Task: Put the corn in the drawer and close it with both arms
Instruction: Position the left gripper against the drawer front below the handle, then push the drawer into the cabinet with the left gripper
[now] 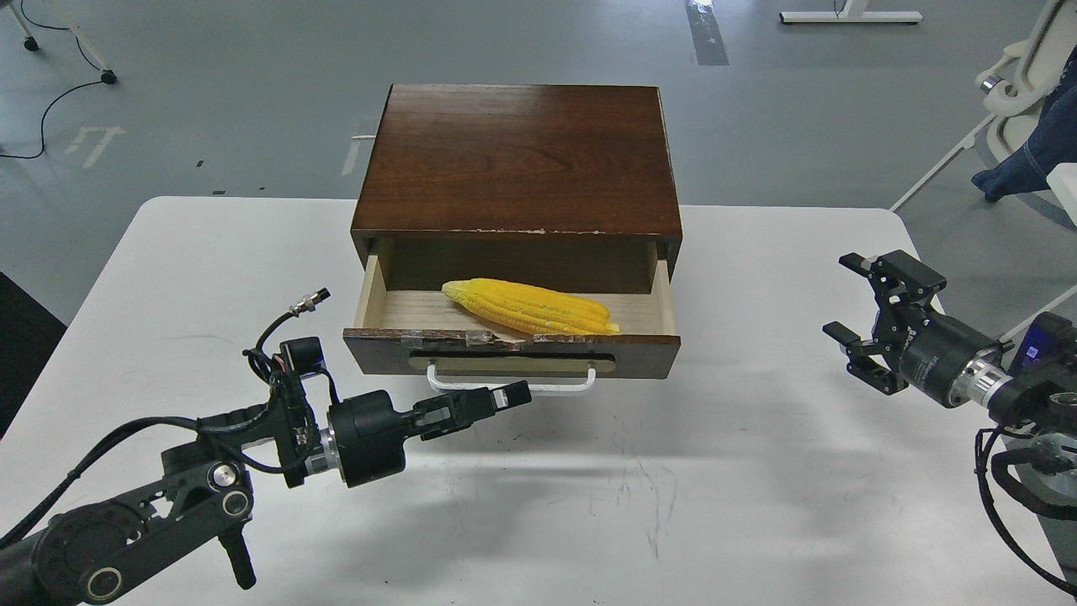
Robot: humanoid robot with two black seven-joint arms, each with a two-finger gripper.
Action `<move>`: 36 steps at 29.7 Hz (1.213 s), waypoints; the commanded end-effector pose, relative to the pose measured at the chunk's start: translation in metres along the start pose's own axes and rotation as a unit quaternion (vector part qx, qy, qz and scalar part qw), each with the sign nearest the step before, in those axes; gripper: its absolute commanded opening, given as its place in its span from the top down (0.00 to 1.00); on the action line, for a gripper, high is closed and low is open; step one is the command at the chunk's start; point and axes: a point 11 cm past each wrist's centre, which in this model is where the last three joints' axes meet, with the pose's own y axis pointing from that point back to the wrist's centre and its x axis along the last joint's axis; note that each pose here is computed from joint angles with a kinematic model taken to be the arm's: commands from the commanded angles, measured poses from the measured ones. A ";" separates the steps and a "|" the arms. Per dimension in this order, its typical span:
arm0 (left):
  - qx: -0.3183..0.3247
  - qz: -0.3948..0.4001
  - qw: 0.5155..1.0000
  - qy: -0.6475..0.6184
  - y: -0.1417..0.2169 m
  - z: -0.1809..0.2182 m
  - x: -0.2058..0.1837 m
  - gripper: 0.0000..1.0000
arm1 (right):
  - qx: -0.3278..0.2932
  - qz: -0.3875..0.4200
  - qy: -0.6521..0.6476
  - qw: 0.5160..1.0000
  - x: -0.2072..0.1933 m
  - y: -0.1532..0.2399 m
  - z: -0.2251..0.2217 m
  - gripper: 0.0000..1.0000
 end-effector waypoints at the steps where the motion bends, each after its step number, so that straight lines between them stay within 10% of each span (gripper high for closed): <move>1: -0.003 -0.014 1.000 0.006 0.000 0.002 -0.003 1.00 | -0.001 0.000 -0.001 1.000 0.000 0.001 0.001 0.00; 36: 0.029 0.091 0.995 -0.024 0.005 -0.021 0.046 1.00 | -0.005 0.002 -0.004 1.000 0.000 0.003 0.006 0.00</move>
